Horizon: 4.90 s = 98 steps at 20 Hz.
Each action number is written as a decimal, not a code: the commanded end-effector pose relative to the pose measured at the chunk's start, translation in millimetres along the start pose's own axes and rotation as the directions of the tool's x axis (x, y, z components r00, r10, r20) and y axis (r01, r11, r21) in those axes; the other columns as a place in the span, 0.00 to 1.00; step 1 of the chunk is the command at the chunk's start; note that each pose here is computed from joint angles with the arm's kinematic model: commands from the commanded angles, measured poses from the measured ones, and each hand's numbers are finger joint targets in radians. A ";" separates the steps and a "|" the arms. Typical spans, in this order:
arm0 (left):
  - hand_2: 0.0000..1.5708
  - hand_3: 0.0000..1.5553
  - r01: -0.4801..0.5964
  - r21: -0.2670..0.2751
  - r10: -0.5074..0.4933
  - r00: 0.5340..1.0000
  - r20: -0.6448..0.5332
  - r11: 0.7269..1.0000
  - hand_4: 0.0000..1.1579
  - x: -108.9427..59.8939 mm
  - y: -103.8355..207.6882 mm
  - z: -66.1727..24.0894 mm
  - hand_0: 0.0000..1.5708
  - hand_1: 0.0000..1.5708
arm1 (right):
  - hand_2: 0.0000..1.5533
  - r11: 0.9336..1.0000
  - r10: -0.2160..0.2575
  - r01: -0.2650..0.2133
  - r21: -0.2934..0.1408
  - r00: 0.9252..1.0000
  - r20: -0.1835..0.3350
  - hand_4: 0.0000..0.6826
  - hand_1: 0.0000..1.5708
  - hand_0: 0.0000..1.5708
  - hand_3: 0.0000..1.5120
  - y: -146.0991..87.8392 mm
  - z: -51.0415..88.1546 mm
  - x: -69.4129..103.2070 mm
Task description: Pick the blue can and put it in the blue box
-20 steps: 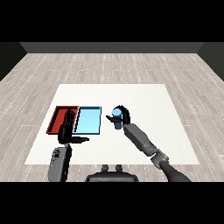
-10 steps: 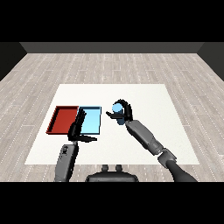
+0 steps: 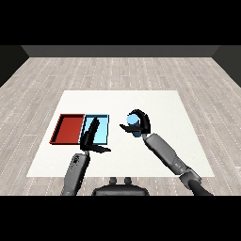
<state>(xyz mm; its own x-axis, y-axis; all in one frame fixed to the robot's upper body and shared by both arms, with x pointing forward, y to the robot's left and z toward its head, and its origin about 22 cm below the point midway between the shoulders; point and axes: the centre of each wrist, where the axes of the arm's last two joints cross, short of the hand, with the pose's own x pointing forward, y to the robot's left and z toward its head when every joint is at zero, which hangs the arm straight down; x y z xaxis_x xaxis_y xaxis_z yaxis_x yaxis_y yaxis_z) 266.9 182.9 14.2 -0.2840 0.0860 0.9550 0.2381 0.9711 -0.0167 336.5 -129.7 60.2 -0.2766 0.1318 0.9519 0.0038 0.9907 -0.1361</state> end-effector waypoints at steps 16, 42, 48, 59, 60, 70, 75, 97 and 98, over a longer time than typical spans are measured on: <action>0.00 0.00 -0.072 -0.039 0.067 0.992 -0.111 0.997 0.00 -23.7 -65.1 -18.1 0.00 0.00 | 0.94 0.997 0.022 -0.027 0.065 0.997 0.077 0.88 0.95 0.95 0.93 8.4 27.0 11.2; 0.00 0.00 -0.125 -0.051 0.115 0.980 -0.162 0.991 0.00 -61.3 -77.1 -9.0 0.00 0.00 | 0.94 0.987 -0.047 0.032 0.156 0.994 0.095 0.91 0.93 0.93 0.93 40.0 26.1 48.7; 0.00 0.00 -0.133 -0.049 0.125 0.981 -0.147 0.990 0.00 -63.7 -81.7 -20.4 0.00 0.00 | 0.94 0.983 -0.108 0.096 0.154 0.992 0.069 0.90 0.93 0.93 0.92 54.1 36.4 33.3; 0.00 0.00 -0.131 -0.076 0.116 0.978 -0.174 0.988 0.32 -40.2 -105.4 -38.2 0.00 0.00 | 0.94 0.974 -0.203 0.195 0.116 0.977 0.063 0.88 0.94 0.94 0.92 51.1 42.6 11.0; 0.00 0.00 -0.100 -0.038 0.089 0.971 -0.221 0.994 0.36 -44.3 -102.1 -47.9 0.00 0.00 | 0.94 0.966 -0.223 0.214 0.147 0.973 0.052 0.87 0.94 0.94 0.92 60.4 31.3 21.4; 1.00 0.95 -0.223 0.087 0.235 0.958 -0.167 0.971 0.65 -57.2 -108.0 -43.2 1.00 1.00 | 0.93 0.948 -0.294 0.284 0.144 0.954 0.050 0.92 0.93 0.93 0.92 61.0 35.4 38.4; 1.00 0.96 -0.237 0.079 0.246 0.962 -0.120 0.968 0.82 -49.2 -112.0 -41.9 1.00 1.00 | 0.93 0.945 -0.314 0.305 0.117 0.947 0.066 0.91 0.92 0.92 0.92 56.3 44.1 14.1; 1.00 0.98 -0.128 0.146 0.136 0.990 -0.043 0.981 0.99 -66.5 -96.0 -59.1 1.00 1.00 | 0.00 0.943 -0.315 0.306 0.133 0.947 0.053 0.00 0.00 0.00 0.00 18.2 40.3 26.1; 1.00 0.98 -0.116 0.140 0.123 0.992 -0.041 0.983 0.99 -74.0 -93.4 -48.7 1.00 1.00 | 0.00 0.941 -0.325 0.317 0.121 0.944 0.057 0.00 0.00 0.00 0.00 27.8 48.9 14.8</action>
<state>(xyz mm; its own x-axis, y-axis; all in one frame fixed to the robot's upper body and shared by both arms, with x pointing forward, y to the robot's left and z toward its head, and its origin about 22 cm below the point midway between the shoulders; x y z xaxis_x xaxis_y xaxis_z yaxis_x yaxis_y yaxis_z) 305.0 70.1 -40.1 -0.2078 0.2176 0.9537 0.1566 0.9698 -0.1872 282.8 -91.4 65.1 -0.3030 -0.1672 0.9382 -0.2251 0.9692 0.1001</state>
